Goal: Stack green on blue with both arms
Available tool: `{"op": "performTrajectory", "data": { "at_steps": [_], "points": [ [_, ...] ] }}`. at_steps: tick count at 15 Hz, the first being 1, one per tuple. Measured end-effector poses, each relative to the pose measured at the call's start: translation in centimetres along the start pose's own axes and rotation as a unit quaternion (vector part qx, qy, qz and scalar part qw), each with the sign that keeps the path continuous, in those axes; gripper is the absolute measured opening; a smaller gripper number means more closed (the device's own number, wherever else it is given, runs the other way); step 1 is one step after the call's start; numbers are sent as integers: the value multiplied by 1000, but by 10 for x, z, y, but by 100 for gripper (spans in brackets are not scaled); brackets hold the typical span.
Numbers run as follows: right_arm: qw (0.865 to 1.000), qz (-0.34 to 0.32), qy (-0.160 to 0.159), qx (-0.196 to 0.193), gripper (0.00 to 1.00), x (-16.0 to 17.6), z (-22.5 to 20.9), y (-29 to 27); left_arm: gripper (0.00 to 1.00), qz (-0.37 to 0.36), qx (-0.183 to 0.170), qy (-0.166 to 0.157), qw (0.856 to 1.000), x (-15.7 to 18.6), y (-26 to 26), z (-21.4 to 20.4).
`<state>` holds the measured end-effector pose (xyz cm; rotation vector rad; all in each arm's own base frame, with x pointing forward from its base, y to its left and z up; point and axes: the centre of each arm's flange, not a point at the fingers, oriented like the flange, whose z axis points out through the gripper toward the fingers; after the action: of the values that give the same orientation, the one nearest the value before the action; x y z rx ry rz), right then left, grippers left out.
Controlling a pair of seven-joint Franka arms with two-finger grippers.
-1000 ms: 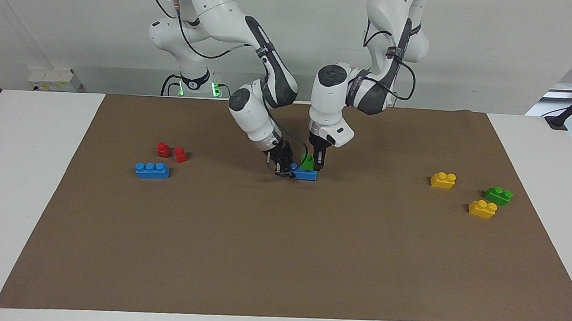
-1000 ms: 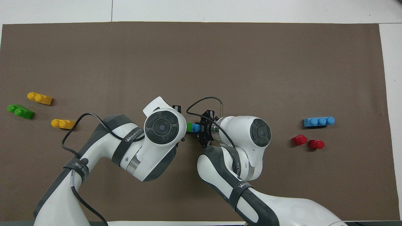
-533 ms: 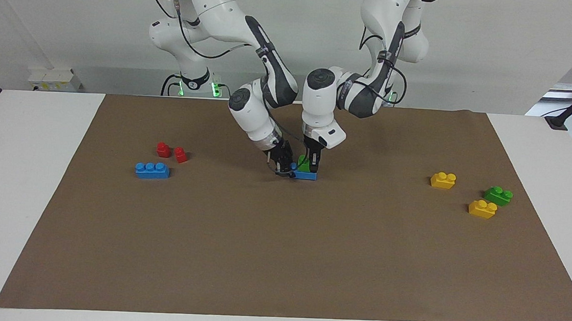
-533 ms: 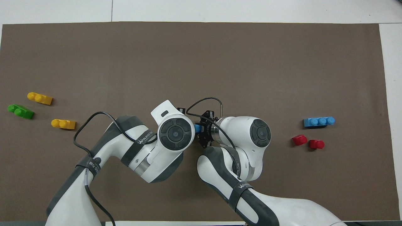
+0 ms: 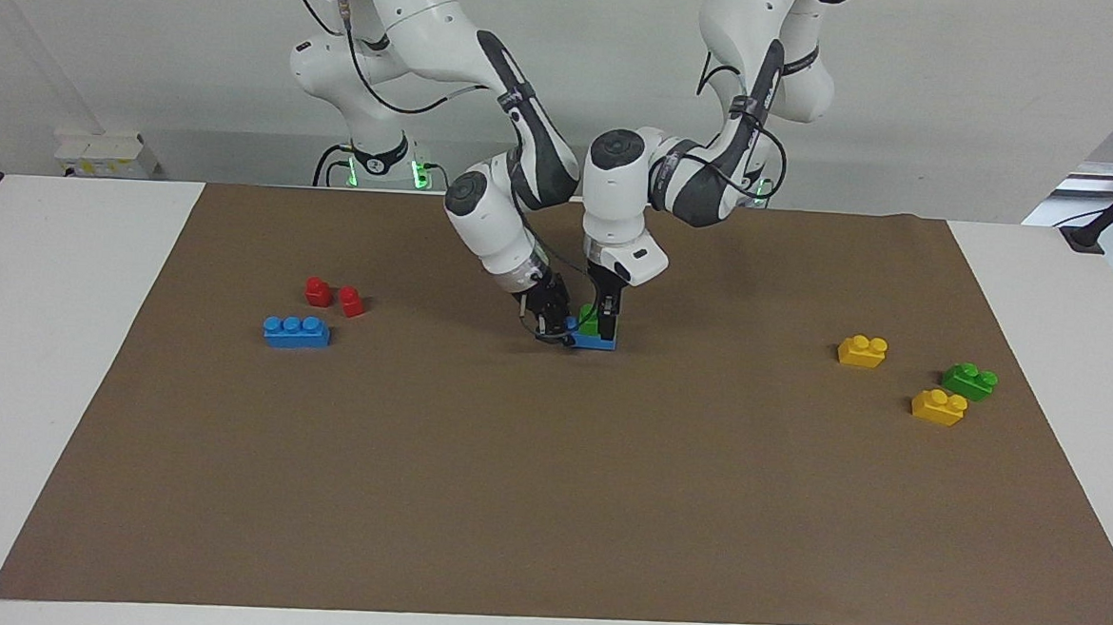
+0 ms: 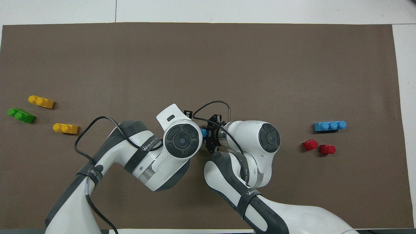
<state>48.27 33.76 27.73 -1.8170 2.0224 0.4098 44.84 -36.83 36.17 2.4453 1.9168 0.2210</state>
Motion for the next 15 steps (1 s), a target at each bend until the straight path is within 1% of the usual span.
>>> {"op": "performTrajectory", "data": {
  "at_steps": [1, 3, 6, 11, 12, 13, 14, 15],
  "points": [
    [1000, 0, 0, 0, 34, 0, 0, 0, 100, 4, 0, 2, 1000, 7, 2, -6],
    [1000, 0, 0, 0, 34, 0, 0, 0, 100, 12, -4, 5, 1000, 33, 10, -23],
    [1000, 0, 0, 0, 34, 0, 0, 0, 100, 23, -9, 11, 1000, 85, 22, -48],
    [1000, 0, 0, 0, 35, 0, 0, 0, 100, 81, -1, 22, 996, 163, 42, -69],
    [1000, 2, 3, -2, 40, 4, 2, 1, 100, 96, 1, 24, 995, 179, 47, -75],
    [1000, 7, 7, -5, 48, 10, 6, 1, 100, 113, 3, 26, 993, 194, 51, -79],
    [1000, 9, 7, -4, 61, 12, 5, -1, 100, 133, 3, 27, 991, 210, 54, -84],
    [1000, 11, 9, -4, 71, 15, 5, -2, 100, 152, 2, 27, 988, 225, 56, -88]
  ]
}}
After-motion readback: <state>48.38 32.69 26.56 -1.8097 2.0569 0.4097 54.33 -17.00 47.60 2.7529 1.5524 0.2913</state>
